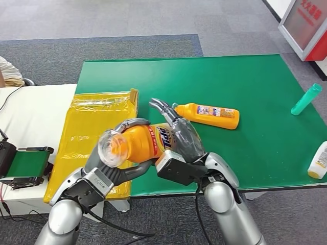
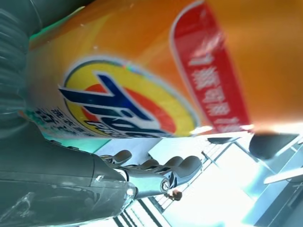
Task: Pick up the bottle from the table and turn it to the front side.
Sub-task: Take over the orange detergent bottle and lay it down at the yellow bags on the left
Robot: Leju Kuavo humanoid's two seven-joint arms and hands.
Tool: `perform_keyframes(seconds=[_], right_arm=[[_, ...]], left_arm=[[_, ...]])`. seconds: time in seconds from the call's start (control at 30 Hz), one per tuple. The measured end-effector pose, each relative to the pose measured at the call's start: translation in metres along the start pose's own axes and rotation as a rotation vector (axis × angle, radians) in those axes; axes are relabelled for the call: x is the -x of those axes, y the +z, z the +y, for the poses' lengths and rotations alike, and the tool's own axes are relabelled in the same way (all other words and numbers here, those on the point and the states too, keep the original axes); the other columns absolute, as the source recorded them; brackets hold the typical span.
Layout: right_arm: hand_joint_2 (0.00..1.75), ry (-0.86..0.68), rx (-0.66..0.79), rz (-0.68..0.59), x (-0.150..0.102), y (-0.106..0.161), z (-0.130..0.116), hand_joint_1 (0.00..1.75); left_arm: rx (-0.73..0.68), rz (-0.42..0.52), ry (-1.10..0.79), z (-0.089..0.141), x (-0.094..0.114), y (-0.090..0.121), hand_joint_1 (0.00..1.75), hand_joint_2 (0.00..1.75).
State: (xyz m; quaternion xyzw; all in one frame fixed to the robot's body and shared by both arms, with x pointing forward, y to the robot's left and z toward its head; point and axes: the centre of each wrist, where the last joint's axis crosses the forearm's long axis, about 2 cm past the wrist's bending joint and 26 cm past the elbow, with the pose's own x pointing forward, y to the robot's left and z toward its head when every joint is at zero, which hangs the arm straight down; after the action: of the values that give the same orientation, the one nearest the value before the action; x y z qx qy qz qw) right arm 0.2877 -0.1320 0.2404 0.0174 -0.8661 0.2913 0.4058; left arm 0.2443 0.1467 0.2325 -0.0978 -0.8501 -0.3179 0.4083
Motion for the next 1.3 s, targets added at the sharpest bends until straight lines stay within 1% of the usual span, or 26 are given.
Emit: perform_keyframes(seconds=[0.1, 0.27, 0.47, 0.73, 1.1, 1.3], right_arm=[[1.75, -0.002, 0.003, 0.001, -0.001, 0.0, -0.001, 0.0], [1.75, 0.0, 0.009, 0.0, -0.002, -0.001, -0.002, 0.0], [1.75, 0.001, 0.017, -0.002, -0.003, -0.001, -0.004, 0.0], [1.75, 0.025, 0.064, 0.006, -0.005, -0.001, -0.015, 0.0], [1.75, 0.037, 0.1, 0.003, -0.008, -0.002, -0.024, 0.0], [1.75, 0.04, 0.111, 0.006, -0.009, -0.003, -0.026, 0.0]], left_arm=[[-0.017, -0.003, -0.042, 0.0, -0.001, 0.001, 1.75, 1.75], [-0.046, -0.006, -0.014, 0.002, -0.002, 0.003, 1.75, 1.75], [-0.073, 0.0, -0.021, 0.005, -0.003, 0.004, 1.75, 1.75], [-0.15, 0.08, -0.243, 0.016, -0.001, 0.007, 1.75, 1.75], [-0.2, 0.107, -0.38, 0.023, -0.004, 0.006, 1.75, 1.75], [-0.237, 0.159, -0.561, 0.025, -0.005, 0.006, 1.75, 1.75]])
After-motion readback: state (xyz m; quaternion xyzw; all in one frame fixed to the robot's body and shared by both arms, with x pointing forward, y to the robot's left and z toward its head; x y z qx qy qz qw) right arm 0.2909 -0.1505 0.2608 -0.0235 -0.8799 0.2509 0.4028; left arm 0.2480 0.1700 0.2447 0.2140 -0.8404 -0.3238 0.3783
